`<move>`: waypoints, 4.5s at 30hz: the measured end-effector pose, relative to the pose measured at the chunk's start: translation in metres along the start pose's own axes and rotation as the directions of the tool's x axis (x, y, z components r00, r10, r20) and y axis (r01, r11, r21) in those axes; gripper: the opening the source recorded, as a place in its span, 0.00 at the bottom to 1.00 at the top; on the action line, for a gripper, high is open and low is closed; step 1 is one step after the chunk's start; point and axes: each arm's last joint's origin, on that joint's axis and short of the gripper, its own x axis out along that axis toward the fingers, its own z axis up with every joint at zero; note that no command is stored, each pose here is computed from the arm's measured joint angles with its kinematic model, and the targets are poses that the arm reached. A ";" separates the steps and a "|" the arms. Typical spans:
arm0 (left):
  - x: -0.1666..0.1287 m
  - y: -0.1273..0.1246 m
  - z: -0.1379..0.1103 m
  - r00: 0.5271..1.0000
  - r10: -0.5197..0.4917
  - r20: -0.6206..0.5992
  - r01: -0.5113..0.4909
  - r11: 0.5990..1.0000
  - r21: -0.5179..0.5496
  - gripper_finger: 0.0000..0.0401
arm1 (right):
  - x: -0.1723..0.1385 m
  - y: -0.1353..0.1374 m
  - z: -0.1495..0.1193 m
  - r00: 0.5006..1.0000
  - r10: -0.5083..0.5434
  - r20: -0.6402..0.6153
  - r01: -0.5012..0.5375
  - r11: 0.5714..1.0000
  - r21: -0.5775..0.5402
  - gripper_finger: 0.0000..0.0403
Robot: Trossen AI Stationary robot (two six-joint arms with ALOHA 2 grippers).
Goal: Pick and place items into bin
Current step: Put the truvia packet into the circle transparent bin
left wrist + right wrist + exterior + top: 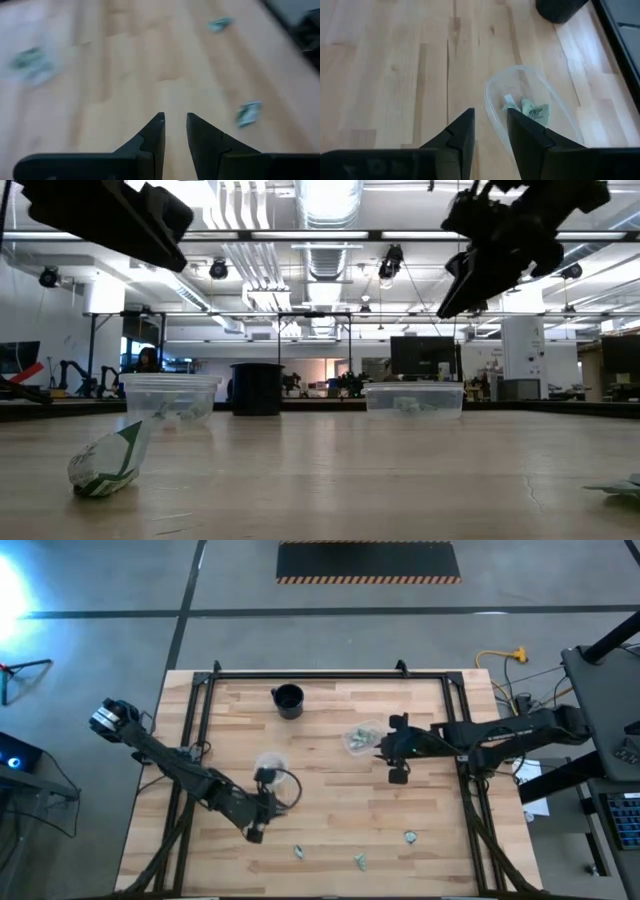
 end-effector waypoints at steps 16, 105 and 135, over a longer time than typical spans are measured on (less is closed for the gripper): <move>0.060 -0.032 0.000 0.966 -0.257 0.026 0.257 0.966 -0.038 0.16 | 0.005 0.010 -0.037 0.992 0.024 0.126 -0.028 0.999 0.030 0.19; 0.106 -0.037 -0.014 0.901 -0.412 -0.138 0.381 0.901 -0.207 0.24 | 0.002 0.015 -0.034 0.992 0.045 0.118 -0.045 0.999 -0.002 0.16; 0.102 -0.039 -0.014 0.889 -0.431 -0.152 0.400 0.895 -0.200 0.38 | 0.002 0.015 -0.035 0.993 0.045 0.112 -0.046 0.999 0.003 0.15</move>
